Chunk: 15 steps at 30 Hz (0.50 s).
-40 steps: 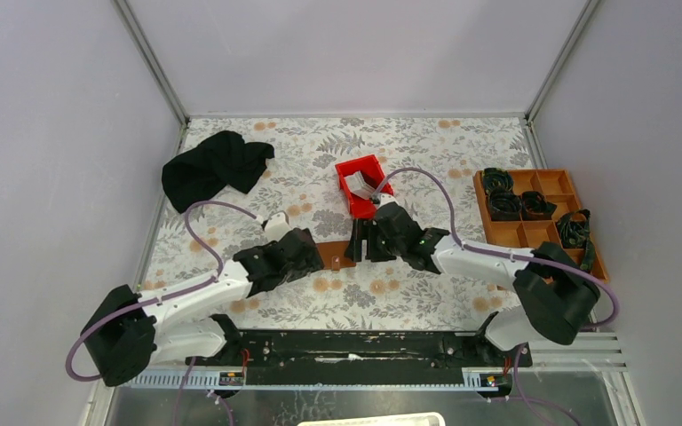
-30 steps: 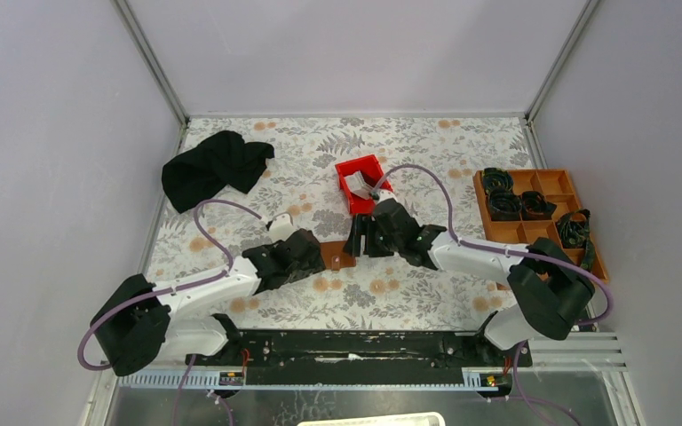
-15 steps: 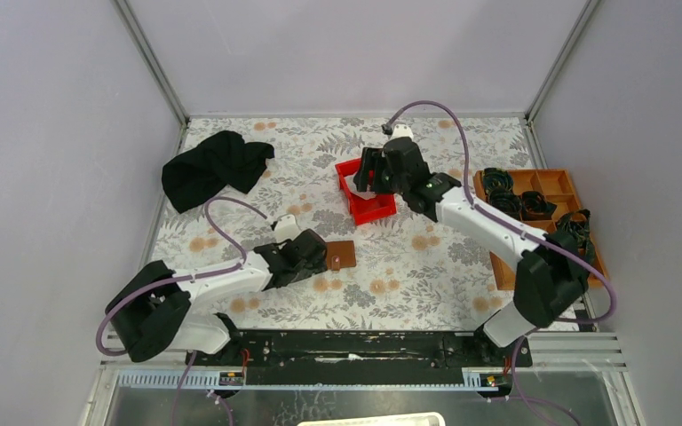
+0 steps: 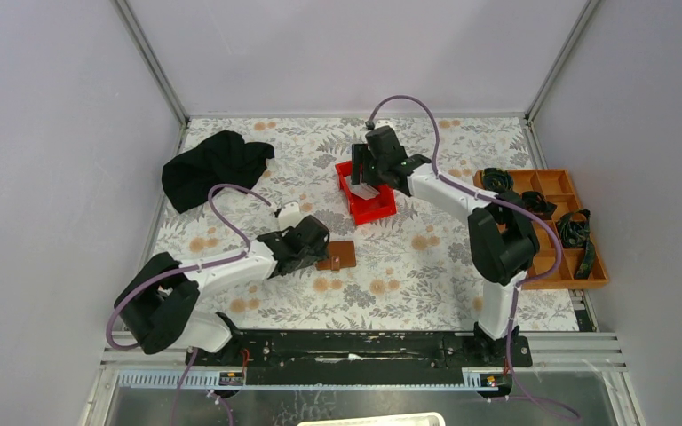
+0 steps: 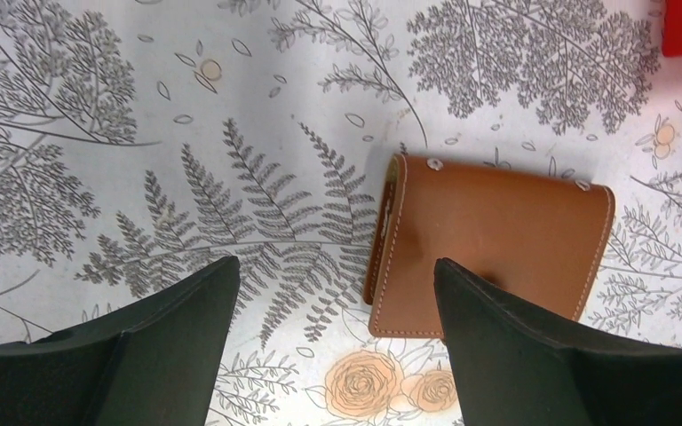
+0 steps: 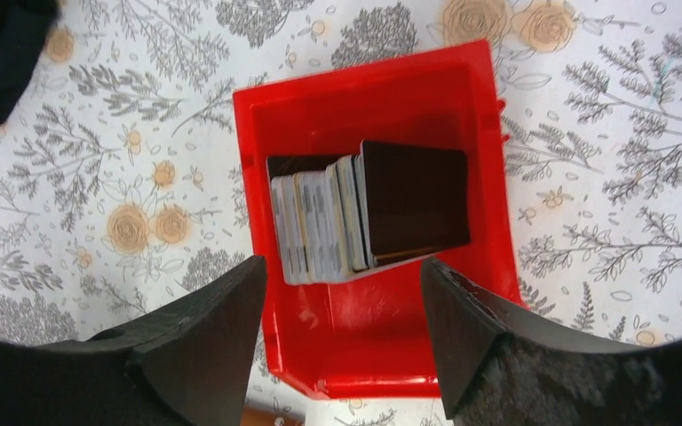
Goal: Put the credit cards into the card holder
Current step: Pick up the credit card from the storage box.
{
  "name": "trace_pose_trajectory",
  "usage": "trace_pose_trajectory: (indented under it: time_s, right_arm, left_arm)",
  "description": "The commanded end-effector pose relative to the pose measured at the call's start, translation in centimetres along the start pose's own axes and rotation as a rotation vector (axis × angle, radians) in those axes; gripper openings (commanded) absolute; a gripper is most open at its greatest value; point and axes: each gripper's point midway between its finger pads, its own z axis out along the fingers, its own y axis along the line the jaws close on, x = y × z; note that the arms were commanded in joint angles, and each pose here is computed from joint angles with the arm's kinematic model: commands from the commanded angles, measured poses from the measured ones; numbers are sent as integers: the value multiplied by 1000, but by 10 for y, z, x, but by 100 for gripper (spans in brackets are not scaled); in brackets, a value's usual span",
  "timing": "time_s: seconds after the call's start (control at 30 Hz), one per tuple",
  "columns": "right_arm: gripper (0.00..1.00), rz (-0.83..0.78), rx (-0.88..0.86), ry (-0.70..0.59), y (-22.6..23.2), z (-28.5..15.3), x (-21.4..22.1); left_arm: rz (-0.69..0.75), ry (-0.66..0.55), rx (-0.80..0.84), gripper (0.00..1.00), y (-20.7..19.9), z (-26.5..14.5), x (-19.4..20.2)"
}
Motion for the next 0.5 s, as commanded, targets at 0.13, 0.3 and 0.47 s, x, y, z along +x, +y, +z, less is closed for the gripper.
trace_pose_trajectory:
  time_s: [0.13,0.3,0.47]
  right_arm:
    - [69,60,-72,-28,-8,17,-38]
    - [68,63,-124,21,-5,32,-34]
    - [68,67,-149,54,-1,37,-25]
  left_arm:
    - [-8,-38,15,88,1,7,-21]
    - [-3,-30,12,88,0,14,-27]
    - [-9,-28,19,88,-1,16,-31]
